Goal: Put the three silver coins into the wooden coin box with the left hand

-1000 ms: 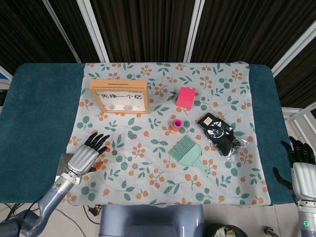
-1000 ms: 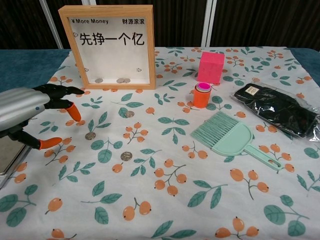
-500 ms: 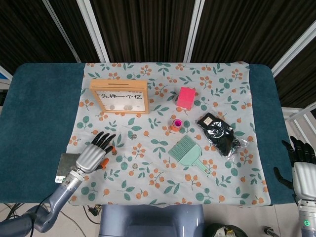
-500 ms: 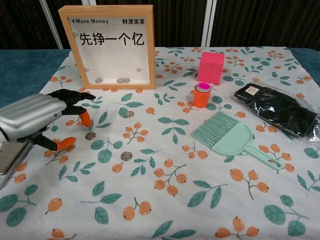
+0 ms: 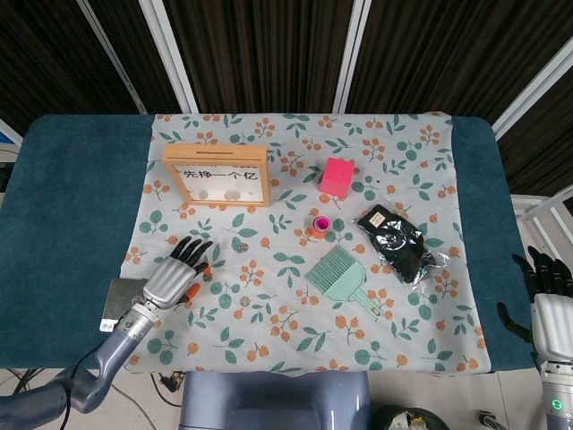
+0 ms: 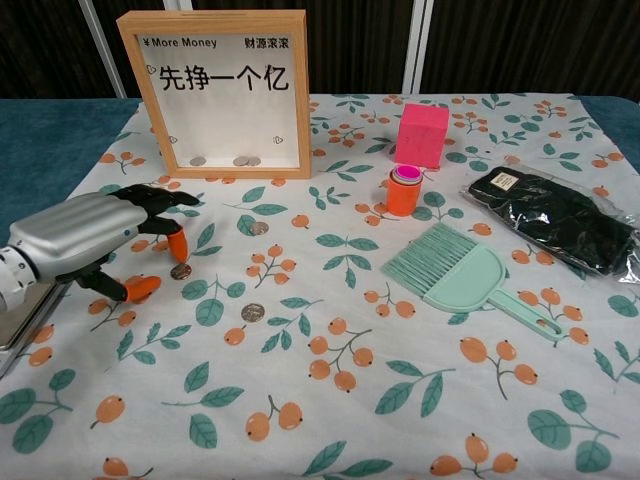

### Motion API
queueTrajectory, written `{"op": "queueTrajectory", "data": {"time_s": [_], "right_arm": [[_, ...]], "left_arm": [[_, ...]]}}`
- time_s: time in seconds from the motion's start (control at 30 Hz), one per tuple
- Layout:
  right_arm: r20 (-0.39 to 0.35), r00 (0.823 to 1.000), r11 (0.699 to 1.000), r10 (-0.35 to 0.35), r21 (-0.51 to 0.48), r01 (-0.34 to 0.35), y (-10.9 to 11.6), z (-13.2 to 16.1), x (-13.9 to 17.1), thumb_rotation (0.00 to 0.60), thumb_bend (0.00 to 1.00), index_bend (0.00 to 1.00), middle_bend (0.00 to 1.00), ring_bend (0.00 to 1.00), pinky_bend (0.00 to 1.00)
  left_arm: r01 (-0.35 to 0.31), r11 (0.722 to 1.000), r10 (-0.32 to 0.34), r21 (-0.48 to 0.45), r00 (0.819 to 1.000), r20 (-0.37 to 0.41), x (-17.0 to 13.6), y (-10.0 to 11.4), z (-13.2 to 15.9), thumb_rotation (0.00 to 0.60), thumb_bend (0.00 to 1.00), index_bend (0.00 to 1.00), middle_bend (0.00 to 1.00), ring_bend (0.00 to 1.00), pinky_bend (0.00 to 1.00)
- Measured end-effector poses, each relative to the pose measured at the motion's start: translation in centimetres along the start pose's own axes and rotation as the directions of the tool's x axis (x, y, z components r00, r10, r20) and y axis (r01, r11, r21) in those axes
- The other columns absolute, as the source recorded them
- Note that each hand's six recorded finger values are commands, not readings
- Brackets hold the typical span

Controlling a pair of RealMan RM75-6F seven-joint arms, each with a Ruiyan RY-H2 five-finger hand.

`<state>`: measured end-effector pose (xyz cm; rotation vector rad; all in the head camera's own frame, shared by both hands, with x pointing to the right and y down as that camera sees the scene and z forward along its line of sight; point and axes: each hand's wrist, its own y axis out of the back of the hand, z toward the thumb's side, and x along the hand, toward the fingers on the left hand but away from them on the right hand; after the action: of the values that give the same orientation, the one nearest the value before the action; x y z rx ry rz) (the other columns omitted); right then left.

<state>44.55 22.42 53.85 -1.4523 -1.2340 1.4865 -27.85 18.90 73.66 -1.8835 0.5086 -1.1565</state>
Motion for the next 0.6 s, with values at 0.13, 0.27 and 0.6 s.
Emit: {"op": "queueTrajectory", "data": {"time_s": [0.13, 0.27, 0.6], "right_arm": [[0.002, 1.0, 1.0, -0.001, 0.0, 0.001, 0.02, -0.02, 0.0, 0.6, 0.39, 0.15, 0.05, 0.02, 0.0], [0.003, 1.0, 1.0, -0.002, -0.002, 0.002, 0.05, -0.02, -0.03, 0.6, 0.39, 0.15, 0.05, 0.02, 0.0], [0.005, 1.0, 1.0, -0.006, -0.005, 0.006, 0.15, -0.05, -0.04, 0.6, 0.39, 0.15, 0.05, 0.02, 0.0]], "left_arm": [[0.005, 1.0, -0.005, 0.006, 1.0, 0.004, 0.32, -0.21, 0.14, 0.6, 0.37, 0.43, 0.03, 0.0, 0.0], [0.009, 1.0, -0.01, 0.009, 1.0, 0.012, 0.49, -0.39, 0.36, 0.6, 0.37, 0.44, 0.03, 0.0, 0.0], [0.011, 0.999, -0.012, 0.032, 1.0, 0.021, 0.82, -0.6, 0.62, 0.6, 0.37, 0.44, 0.03, 0.0, 0.0]]}}
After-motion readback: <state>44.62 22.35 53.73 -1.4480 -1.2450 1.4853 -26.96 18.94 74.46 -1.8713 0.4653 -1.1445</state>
